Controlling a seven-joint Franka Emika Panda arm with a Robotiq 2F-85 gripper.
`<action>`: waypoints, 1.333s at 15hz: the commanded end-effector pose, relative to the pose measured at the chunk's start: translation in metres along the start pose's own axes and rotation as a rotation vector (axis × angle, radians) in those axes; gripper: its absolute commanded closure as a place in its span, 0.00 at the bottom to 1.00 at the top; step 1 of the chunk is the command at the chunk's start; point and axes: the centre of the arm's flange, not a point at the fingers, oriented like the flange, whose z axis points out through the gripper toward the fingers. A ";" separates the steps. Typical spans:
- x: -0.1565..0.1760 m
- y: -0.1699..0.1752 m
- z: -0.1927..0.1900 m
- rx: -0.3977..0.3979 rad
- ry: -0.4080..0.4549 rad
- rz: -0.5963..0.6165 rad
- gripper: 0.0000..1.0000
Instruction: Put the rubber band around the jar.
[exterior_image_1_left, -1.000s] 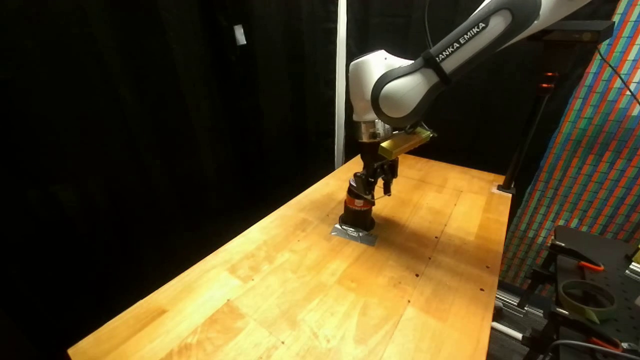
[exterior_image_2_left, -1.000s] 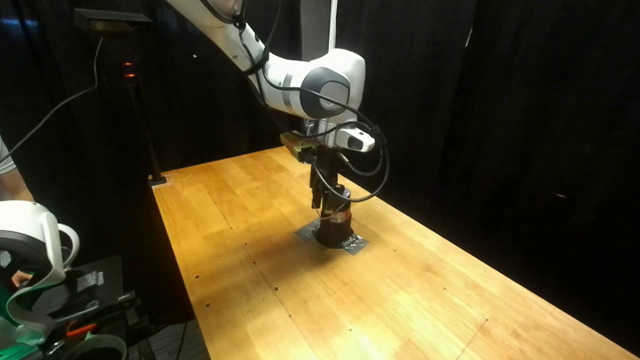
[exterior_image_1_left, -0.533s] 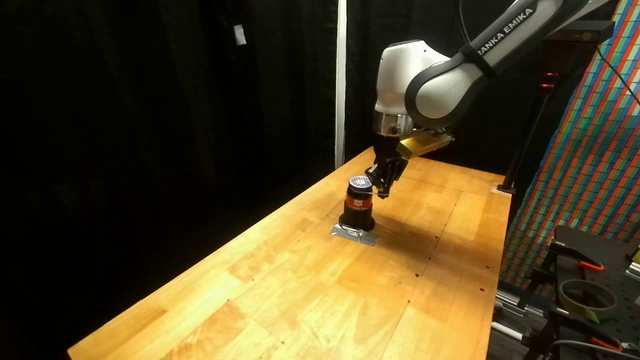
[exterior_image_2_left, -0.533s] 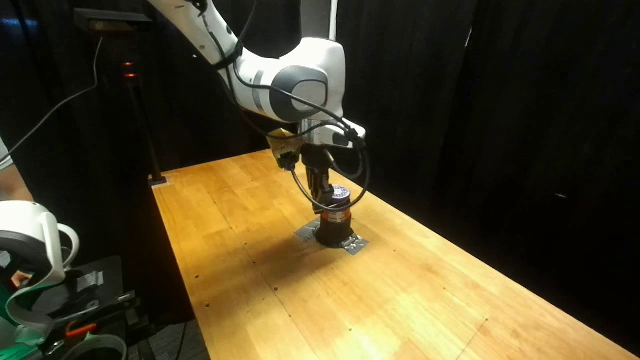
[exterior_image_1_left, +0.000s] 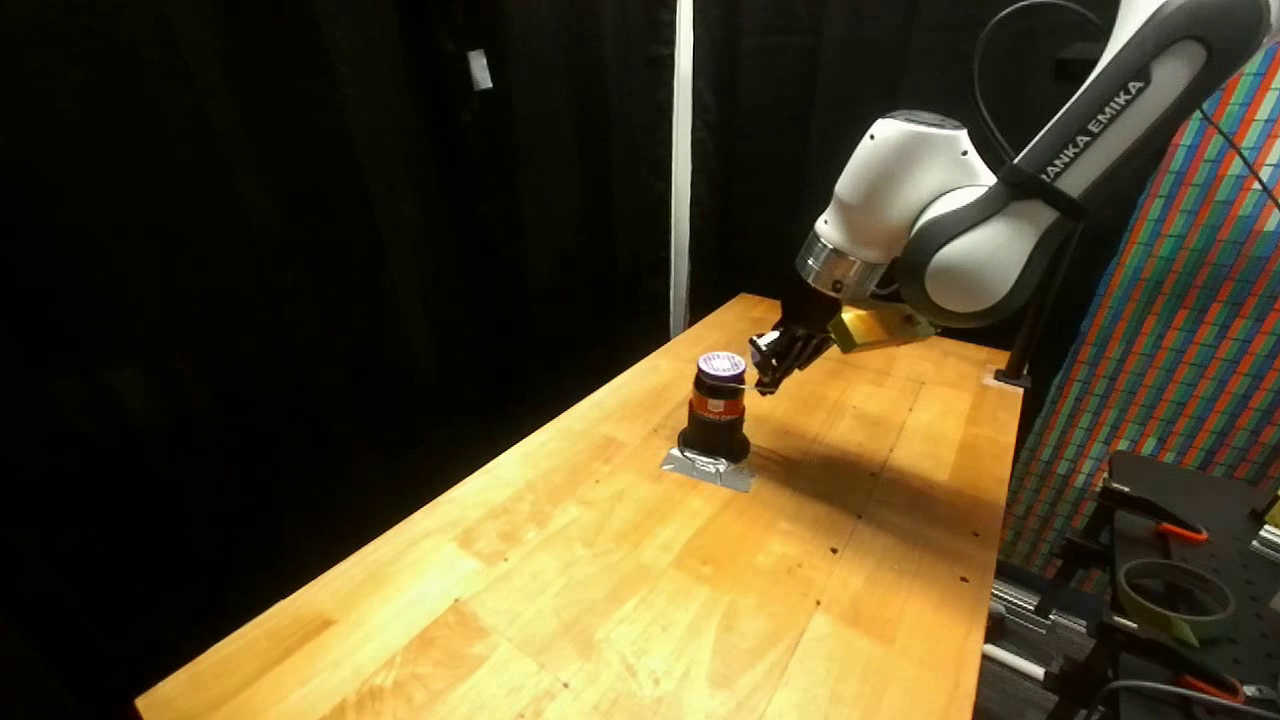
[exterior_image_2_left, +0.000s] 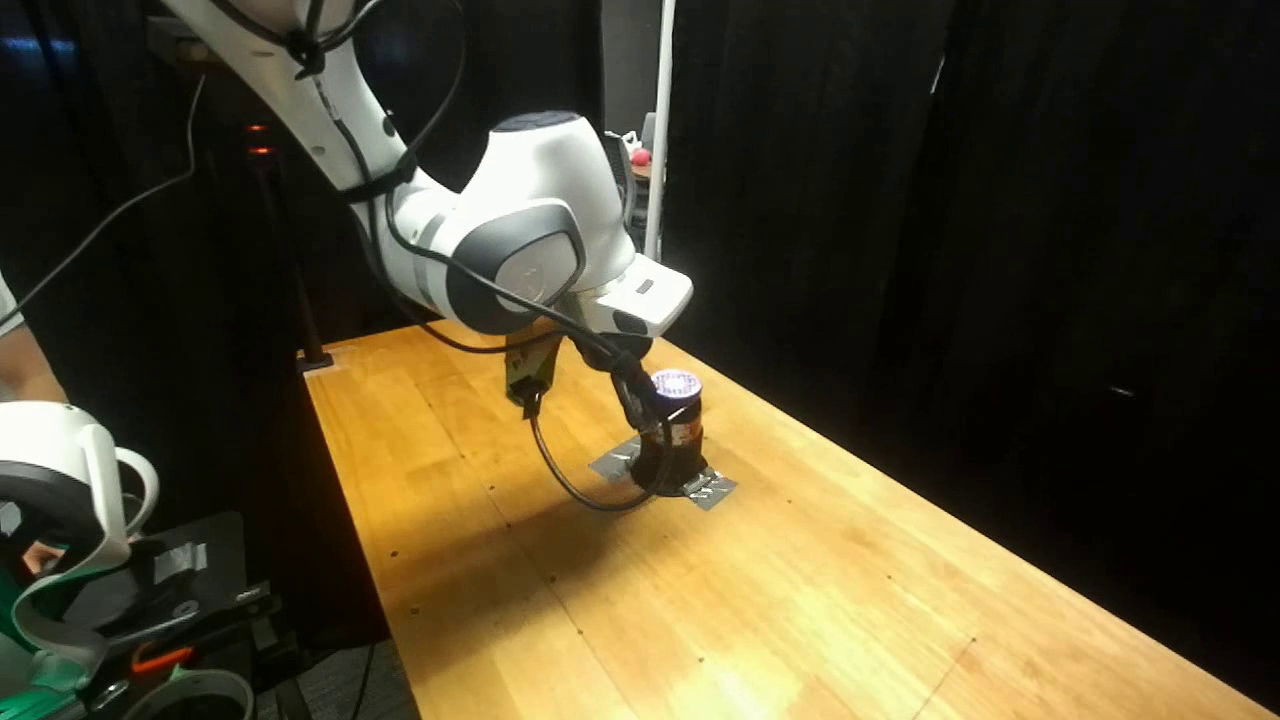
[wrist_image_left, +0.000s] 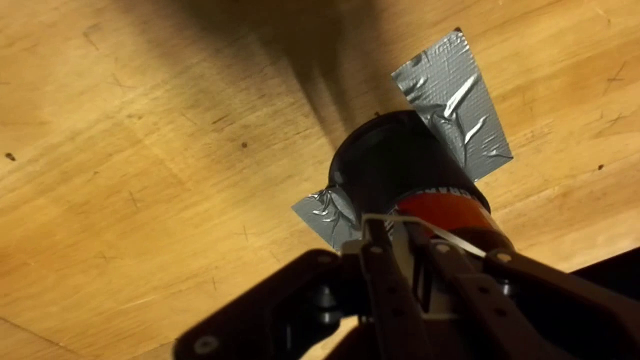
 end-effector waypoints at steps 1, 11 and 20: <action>-0.027 0.013 -0.015 0.031 0.110 0.039 0.87; -0.050 0.024 -0.029 0.162 0.281 0.091 0.88; -0.068 0.016 -0.034 0.247 0.393 0.112 0.86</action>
